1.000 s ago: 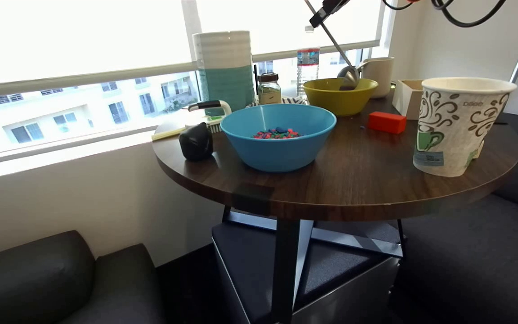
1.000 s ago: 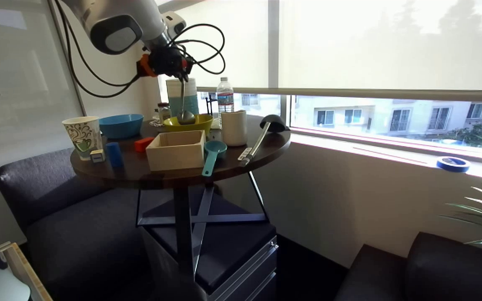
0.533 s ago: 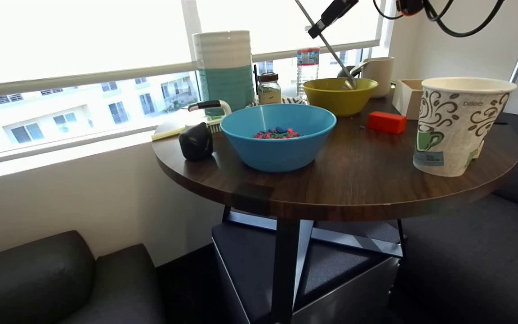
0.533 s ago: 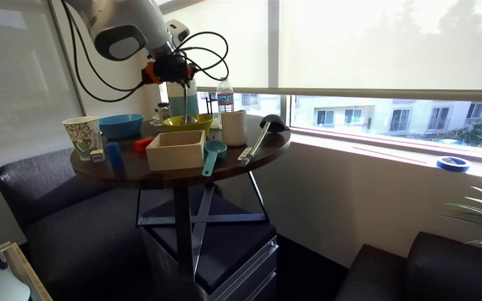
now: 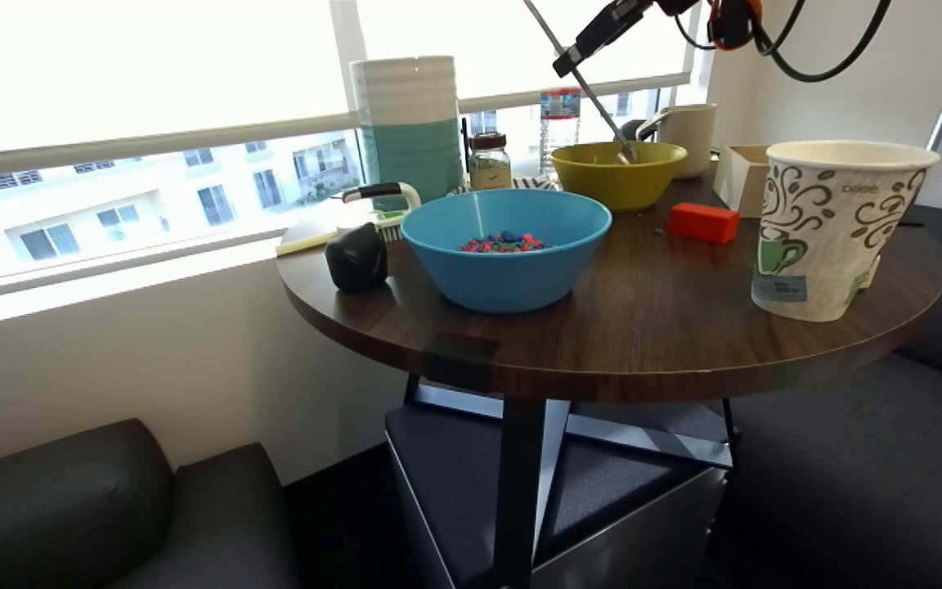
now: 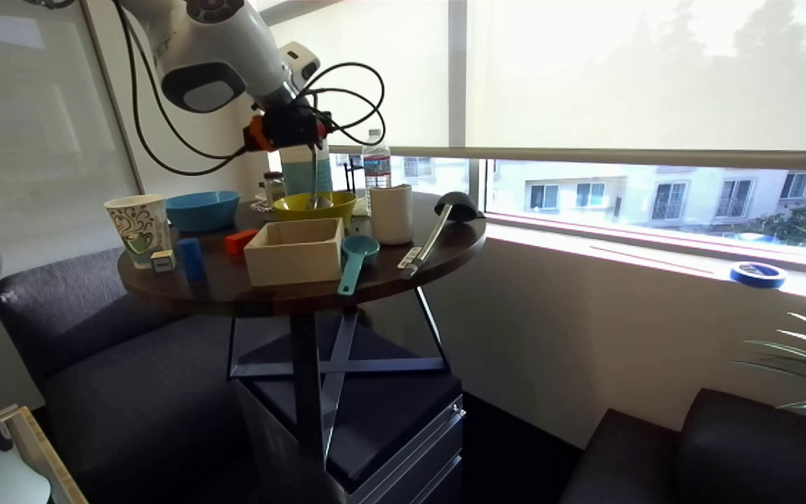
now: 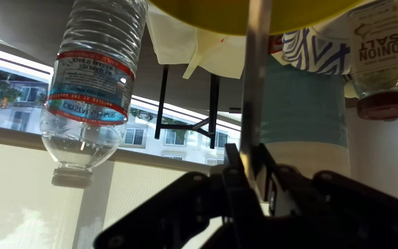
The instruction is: Use the metal spoon to scoop up cereal from the yellow bowl and put it into the blue bowl
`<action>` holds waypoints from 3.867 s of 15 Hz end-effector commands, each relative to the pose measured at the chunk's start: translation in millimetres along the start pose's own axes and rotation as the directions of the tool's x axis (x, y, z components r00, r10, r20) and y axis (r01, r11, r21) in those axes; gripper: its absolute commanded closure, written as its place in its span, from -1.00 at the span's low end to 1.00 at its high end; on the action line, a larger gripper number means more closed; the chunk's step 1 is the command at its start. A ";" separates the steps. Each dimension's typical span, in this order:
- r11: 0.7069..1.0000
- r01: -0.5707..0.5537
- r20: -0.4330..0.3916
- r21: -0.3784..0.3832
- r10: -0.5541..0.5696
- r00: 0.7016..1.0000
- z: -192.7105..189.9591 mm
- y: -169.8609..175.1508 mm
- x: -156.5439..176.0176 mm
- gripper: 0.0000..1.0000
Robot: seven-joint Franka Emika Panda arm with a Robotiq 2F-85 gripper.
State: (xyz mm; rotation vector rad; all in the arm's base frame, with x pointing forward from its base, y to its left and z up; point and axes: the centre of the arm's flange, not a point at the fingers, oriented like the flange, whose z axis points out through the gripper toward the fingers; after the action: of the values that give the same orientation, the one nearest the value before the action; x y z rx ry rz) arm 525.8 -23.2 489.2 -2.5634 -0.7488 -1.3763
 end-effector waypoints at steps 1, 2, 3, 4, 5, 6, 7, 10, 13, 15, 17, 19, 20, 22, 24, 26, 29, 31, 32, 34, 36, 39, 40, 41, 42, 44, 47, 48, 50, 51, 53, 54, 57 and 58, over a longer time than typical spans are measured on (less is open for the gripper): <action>1.000 -0.014 -0.073 0.002 0.015 0.997 11.6 3.7 -10.2 0.93; 1.000 -0.018 -0.092 0.003 0.018 0.996 10.5 4.4 -10.5 0.93; 1.000 -0.020 -0.113 -0.001 0.020 0.993 8.4 4.7 -10.6 0.93; 1.000 -0.023 -0.134 -0.004 0.022 0.991 7.0 4.1 -10.3 0.93; 1.000 -0.021 -0.150 -0.010 0.020 0.989 5.6 4.9 -9.4 0.93; 1.000 -0.017 -0.164 -0.017 0.014 0.986 4.9 5.7 -9.8 0.93; 1.000 -0.019 -0.178 -0.017 0.016 0.984 4.2 6.0 -8.8 0.93; 0.999 -0.031 -0.190 -0.013 0.028 0.981 6.7 7.0 -12.7 0.93; 0.999 -0.041 -0.162 0.000 0.040 0.986 11.1 10.1 -19.4 0.93; 0.999 -0.039 -0.162 0.001 0.039 0.986 11.7 11.0 -19.5 0.93; 1.000 -0.022 -0.203 -0.001 0.021 0.979 14.0 10.8 -19.8 0.93; 1.000 -0.010 -0.248 -0.007 0.008 0.969 16.5 10.9 -21.4 0.93; 1.000 -0.021 -0.265 -0.013 0.017 0.964 15.8 10.2 -21.2 0.93; 0.999 -0.025 -0.296 -0.026 0.016 0.955 13.4 10.8 -20.6 0.93; 0.999 -0.030 -0.318 -0.031 0.019 0.948 10.5 12.1 -21.2 0.93; 0.999 -0.005 -0.349 -0.031 -0.006 0.937 5.5 13.1 -16.1 0.93; 1.000 0.014 -0.351 -0.013 -0.018 0.936 -2.0 12.7 -15.4 0.93; 1.000 0.017 -0.343 -0.006 -0.018 0.939 -8.0 13.7 -14.5 0.93; 1.000 0.021 -0.338 -0.010 -0.023 0.941 -11.8 14.3 -13.8 0.93; 1.000 0.027 -0.353 -0.015 -0.030 0.935 -22.4 17.2 -8.2 0.93; 0.999 0.033 -0.366 -0.017 -0.037 0.930 -34.3 18.8 0.5 0.93; 1.000 0.029 -0.374 -0.001 -0.027 0.927 -50.9 16.3 12.5 0.93; 1.000 0.025 -0.376 0.014 -0.018 0.926 -55.6 14.0 16.2 0.93; 0.999 0.022 -0.373 0.029 -0.009 0.928 -59.3 11.7 18.8 0.93; 0.999 0.020 -0.370 0.043 -0.003 0.929 -63.4 9.3 22.9 0.93; 0.997 0.019 -0.365 0.073 0.009 0.931 -72.1 2.4 30.9 0.93; 0.989 0.018 -0.359 0.146 0.036 0.933 -87.0 -14.3 49.4 0.93; 0.985 0.026 -0.357 0.170 0.037 0.934 -91.2 -22.2 55.7 0.93; 0.974 0.036 -0.354 0.222 0.047 0.934 -98.3 -35.8 64.9 0.93; 0.968 0.044 -0.349 0.246 0.046 0.936 -101.3 -43.5 69.5 0.93; 0.953 0.059 -0.344 0.297 0.049 0.938 -104.2 -58.1 76.4 0.93; 0.944 0.063 -0.338 0.323 0.053 0.940 -103.6 -64.8 76.9 0.93; 0.907 0.079 -0.333 0.414 0.070 0.940 -96.3 -88.5 80.0 0.93; 0.893 0.083 -0.331 0.443 0.077 0.941 -92.7 -97.5 81.3 0.93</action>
State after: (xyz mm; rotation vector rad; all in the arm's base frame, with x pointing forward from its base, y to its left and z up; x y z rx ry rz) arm 453.1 41.1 599.2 -1.9982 -0.8807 -1.4715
